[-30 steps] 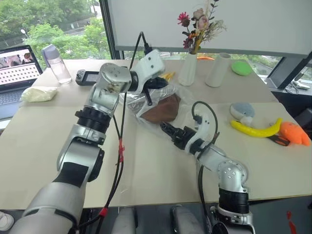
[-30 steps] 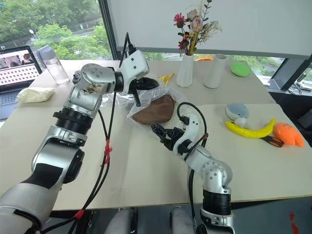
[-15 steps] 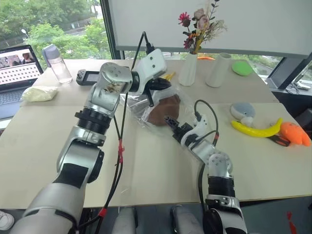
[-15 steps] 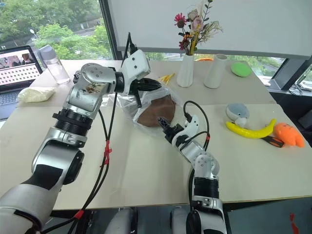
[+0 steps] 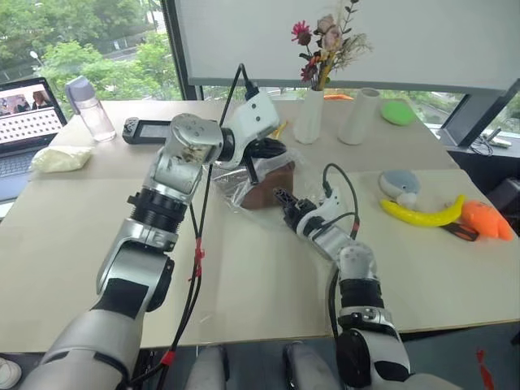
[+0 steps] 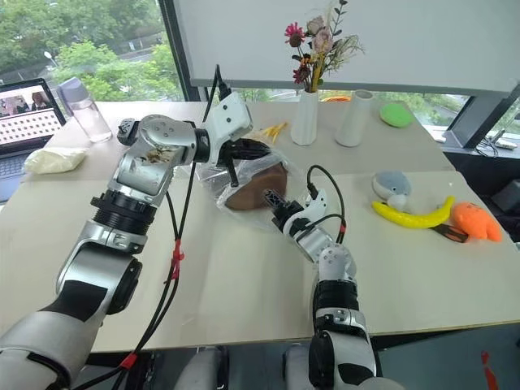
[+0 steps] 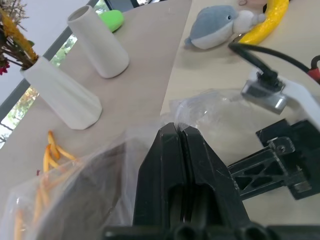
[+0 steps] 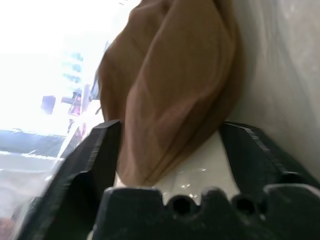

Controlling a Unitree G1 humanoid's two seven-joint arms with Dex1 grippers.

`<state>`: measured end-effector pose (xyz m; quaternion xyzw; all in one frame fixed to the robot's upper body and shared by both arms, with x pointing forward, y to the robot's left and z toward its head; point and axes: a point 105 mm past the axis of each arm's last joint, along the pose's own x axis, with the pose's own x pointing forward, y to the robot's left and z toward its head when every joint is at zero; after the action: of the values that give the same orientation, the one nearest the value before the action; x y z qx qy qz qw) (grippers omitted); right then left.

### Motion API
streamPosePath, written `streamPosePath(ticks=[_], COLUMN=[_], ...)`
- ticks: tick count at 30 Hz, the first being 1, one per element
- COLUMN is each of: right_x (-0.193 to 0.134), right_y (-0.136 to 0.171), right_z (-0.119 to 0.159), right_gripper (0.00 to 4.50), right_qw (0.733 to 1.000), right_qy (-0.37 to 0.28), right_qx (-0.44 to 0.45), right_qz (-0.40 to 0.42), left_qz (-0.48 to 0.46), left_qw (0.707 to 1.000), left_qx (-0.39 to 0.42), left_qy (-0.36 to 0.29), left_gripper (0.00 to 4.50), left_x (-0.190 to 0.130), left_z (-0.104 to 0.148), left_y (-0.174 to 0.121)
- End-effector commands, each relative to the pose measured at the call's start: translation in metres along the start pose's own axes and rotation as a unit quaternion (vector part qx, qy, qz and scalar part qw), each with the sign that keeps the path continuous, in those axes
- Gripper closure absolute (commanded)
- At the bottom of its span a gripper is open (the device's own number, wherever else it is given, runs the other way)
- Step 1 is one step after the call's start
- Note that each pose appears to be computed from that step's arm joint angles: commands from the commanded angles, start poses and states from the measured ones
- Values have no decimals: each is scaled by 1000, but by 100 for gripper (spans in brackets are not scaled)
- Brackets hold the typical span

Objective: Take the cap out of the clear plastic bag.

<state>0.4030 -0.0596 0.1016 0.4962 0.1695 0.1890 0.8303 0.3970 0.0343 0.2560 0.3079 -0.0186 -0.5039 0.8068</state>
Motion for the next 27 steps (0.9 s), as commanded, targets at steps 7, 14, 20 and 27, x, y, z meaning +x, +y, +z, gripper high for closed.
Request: streamPosePath(ticks=[7, 14, 20, 27], right_x=[14, -3, -41, -96], right_y=[17, 34, 50, 48], right_z=[-23, -18, -1, 23], right_gripper=[437, 449, 449, 449], right_qw=[998, 994, 988, 990], right_qy=[31, 51, 78, 87], right_qx=[40, -87, -126, -101], right_qz=[27, 34, 31, 47], left_qz=[8, 5, 3, 5], left_qw=[1000, 1000, 1000, 1000], left_qx=[12, 12, 15, 16], left_qy=[-28, -26, -24, -17], left_gripper=[450, 450, 450, 450], left_x=[-3, -3, -2, -4], left_z=[17, 14, 12, 6], left_y=[-1, -6, -9, -8])
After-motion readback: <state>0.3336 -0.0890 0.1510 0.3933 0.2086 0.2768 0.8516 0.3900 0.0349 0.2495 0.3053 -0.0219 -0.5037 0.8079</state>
